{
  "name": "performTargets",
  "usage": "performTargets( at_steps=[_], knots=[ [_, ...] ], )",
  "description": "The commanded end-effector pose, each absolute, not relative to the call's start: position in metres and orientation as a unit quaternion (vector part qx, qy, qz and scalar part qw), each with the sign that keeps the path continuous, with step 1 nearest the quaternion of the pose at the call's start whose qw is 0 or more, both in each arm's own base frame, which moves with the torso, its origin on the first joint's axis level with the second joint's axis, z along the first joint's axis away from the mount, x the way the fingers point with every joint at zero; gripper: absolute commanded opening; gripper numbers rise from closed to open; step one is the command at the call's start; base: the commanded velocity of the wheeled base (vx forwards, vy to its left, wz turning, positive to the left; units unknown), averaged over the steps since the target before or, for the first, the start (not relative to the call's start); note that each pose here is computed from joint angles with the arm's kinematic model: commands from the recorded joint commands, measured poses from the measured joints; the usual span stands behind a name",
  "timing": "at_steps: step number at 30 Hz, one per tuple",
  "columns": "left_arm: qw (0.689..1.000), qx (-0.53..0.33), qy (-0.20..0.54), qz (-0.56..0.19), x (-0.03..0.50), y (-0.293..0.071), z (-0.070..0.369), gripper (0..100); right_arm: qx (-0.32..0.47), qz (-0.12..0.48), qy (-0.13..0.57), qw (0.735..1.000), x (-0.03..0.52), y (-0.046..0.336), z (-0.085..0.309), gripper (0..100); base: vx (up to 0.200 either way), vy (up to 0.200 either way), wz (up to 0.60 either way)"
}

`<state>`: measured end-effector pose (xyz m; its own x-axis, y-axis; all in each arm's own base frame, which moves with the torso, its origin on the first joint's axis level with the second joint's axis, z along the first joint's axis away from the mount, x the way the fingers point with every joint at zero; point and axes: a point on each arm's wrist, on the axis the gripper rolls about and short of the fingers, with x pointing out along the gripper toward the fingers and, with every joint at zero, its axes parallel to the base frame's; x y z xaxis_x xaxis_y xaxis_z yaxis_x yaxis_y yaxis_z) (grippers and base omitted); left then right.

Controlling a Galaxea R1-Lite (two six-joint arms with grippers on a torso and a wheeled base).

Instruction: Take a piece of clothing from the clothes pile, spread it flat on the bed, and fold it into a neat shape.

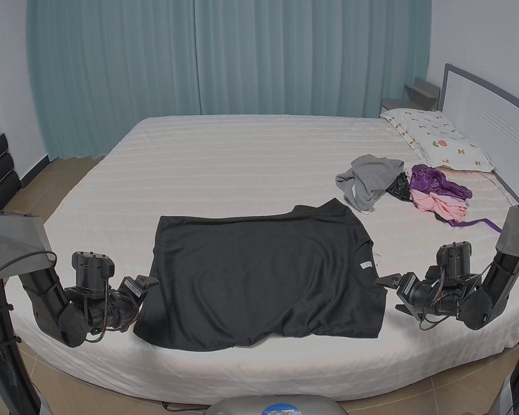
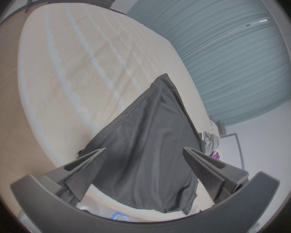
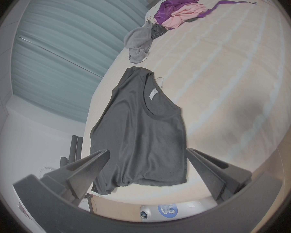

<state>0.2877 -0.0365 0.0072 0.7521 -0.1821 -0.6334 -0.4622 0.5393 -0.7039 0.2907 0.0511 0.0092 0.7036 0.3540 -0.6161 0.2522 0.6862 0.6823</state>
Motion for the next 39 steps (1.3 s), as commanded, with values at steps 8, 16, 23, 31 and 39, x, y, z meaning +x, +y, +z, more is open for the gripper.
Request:
performTargets(
  at_steps=[8,16,23,31,39],
  knots=[
    [0.824,-0.416,0.366,0.116,0.278,-0.035,-0.011,100,0.394,0.021,0.4,0.827,0.287,0.05,0.0,100,0.0,0.0,0.0],
    [0.838,-0.369,0.375,0.144,0.28,-0.037,-0.029,100,0.393,0.02,0.403,0.827,0.288,0.05,-0.003,100,0.0,0.0,0.0],
    [0.843,-0.355,0.372,0.158,0.282,-0.041,-0.034,100,0.392,0.021,0.405,0.826,0.287,0.051,-0.004,100,0.0,0.0,0.0],
    [0.851,-0.328,0.382,0.151,0.28,-0.041,-0.037,0,0.386,0.021,0.411,0.825,0.287,0.053,-0.008,100,0.0,0.0,0.0],
    [0.851,-0.303,0.401,0.154,0.27,-0.037,-0.04,0,0.381,0.014,0.425,0.821,0.287,0.053,-0.018,100,0.0,0.0,0.0]
  ],
)
